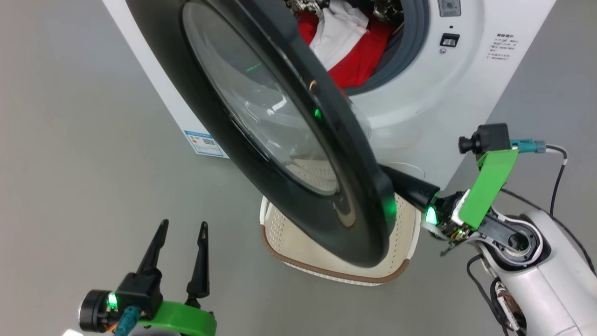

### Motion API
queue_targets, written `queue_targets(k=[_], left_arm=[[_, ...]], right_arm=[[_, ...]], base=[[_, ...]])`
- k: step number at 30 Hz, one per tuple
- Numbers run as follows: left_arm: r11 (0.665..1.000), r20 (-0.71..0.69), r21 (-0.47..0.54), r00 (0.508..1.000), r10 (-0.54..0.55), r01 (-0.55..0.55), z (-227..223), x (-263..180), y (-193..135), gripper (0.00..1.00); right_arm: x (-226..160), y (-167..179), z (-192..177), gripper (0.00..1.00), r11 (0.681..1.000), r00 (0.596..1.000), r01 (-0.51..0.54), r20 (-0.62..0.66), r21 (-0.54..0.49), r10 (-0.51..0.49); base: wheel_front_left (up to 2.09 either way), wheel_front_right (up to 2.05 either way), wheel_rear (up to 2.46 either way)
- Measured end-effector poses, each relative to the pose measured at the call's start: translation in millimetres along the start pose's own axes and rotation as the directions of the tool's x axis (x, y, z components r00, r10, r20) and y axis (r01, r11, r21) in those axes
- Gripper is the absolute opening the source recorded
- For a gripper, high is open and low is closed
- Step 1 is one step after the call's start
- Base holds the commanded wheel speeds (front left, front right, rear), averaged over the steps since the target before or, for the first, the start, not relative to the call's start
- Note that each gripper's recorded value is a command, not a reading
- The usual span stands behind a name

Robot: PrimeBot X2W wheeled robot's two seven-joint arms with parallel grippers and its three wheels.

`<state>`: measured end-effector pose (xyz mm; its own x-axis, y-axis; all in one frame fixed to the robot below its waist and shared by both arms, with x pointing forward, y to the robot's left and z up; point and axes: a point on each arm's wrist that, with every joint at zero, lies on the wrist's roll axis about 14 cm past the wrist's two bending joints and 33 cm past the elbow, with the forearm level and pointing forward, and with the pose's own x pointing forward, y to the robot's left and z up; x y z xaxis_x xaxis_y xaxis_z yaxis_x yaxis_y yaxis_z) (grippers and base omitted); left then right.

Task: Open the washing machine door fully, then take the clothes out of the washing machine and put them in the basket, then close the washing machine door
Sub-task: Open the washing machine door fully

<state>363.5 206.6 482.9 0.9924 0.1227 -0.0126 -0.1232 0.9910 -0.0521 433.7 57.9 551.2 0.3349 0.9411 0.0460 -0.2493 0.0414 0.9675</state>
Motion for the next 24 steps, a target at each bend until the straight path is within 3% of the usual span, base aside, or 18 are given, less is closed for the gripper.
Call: queue_targets(k=[24], left_arm=[[0.998, 0.023, 0.000, 0.998, 0.061, -0.061, 8.5, -20.2, 16.8, 1.00]], right_arm=[[17.5, 18.7, -80.9, 0.00, 0.995, 0.979, -0.054, -0.194, 0.079, 0.069]], base=[[0.00, 0.00, 0.00]])
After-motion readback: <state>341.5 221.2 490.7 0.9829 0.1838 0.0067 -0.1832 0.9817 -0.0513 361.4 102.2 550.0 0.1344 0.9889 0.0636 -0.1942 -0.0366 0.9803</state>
